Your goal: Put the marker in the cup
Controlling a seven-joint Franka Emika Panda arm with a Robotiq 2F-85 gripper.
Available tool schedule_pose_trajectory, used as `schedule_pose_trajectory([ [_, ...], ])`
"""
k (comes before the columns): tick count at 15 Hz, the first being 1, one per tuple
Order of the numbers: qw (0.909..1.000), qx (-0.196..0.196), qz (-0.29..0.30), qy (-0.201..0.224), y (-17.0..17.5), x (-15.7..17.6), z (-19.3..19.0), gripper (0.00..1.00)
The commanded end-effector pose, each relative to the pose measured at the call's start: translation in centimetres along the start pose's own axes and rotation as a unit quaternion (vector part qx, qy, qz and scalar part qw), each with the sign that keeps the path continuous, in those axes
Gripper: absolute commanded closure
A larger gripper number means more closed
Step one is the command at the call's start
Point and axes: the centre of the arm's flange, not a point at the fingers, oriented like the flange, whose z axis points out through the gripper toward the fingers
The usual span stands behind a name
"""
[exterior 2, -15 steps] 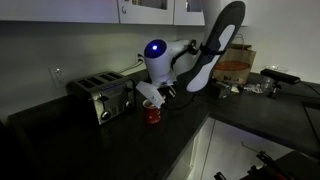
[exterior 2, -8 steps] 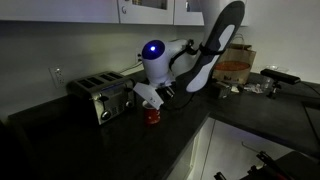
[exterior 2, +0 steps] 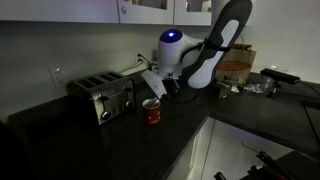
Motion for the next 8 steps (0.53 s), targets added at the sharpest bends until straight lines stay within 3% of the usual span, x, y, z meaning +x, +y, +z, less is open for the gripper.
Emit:
schedule_pose_trajectory([
  [1, 0.9952, -0.040, 0.028, -0.084, 0.3, 2.2, -1.0, 0.00],
  [5, 0.9808, -0.071, 0.044, -0.176, 2.3, 1.8, -1.6, 0.00],
  [8, 0.9745, -0.066, 0.059, -0.206, 3.1, 0.0, -2.3, 0.00],
])
